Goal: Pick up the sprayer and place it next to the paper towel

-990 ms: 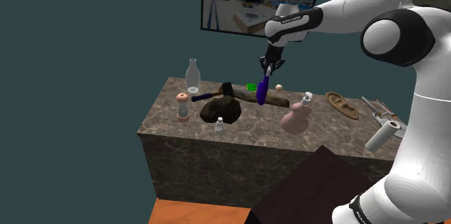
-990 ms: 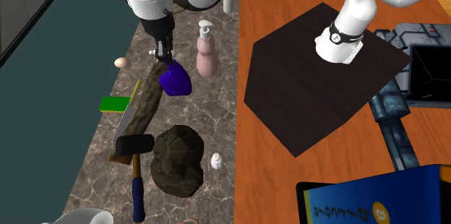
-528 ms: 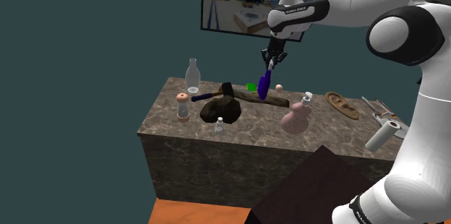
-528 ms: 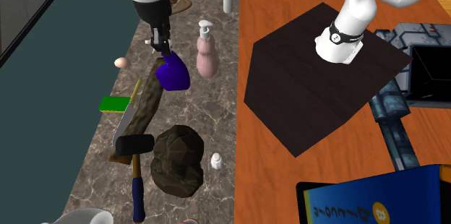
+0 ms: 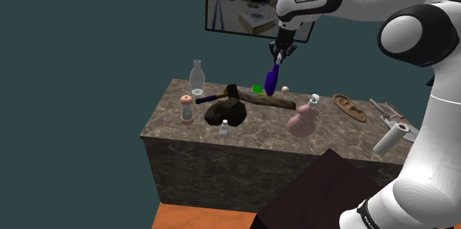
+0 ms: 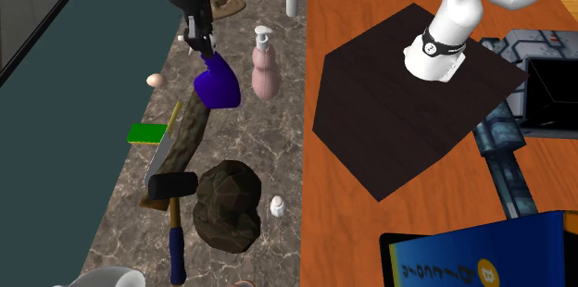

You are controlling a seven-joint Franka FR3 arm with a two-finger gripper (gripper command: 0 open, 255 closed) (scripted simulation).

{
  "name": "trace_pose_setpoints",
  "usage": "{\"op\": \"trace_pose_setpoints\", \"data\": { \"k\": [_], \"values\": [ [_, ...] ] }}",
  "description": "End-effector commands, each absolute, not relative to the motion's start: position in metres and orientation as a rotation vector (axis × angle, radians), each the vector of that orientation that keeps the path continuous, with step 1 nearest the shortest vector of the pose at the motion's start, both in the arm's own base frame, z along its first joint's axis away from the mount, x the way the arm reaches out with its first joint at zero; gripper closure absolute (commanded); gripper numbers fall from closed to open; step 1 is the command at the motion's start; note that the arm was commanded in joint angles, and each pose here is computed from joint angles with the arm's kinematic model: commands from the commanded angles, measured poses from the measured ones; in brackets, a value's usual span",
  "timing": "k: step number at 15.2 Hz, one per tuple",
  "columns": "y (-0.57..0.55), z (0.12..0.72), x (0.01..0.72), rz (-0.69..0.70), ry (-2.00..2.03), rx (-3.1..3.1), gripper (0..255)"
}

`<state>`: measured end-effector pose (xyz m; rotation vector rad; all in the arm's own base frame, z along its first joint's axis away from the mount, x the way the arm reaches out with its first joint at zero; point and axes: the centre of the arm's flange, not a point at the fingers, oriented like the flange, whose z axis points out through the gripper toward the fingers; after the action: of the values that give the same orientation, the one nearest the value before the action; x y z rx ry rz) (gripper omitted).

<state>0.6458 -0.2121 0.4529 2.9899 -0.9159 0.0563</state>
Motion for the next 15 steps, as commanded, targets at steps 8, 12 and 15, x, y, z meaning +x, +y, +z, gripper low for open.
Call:
{"op": "trace_pose_setpoints", "data": {
  "k": [8, 12, 15],
  "values": [
    [-0.212, 0.5, 0.646, 0.056, -0.916, 2.99, 255],
    [-0.212, 0.521, 0.646, 0.056, -0.916, 2.99, 255],
    [-0.212, 0.537, 0.646, 0.056, -0.916, 2.99, 255]
  ]
}}
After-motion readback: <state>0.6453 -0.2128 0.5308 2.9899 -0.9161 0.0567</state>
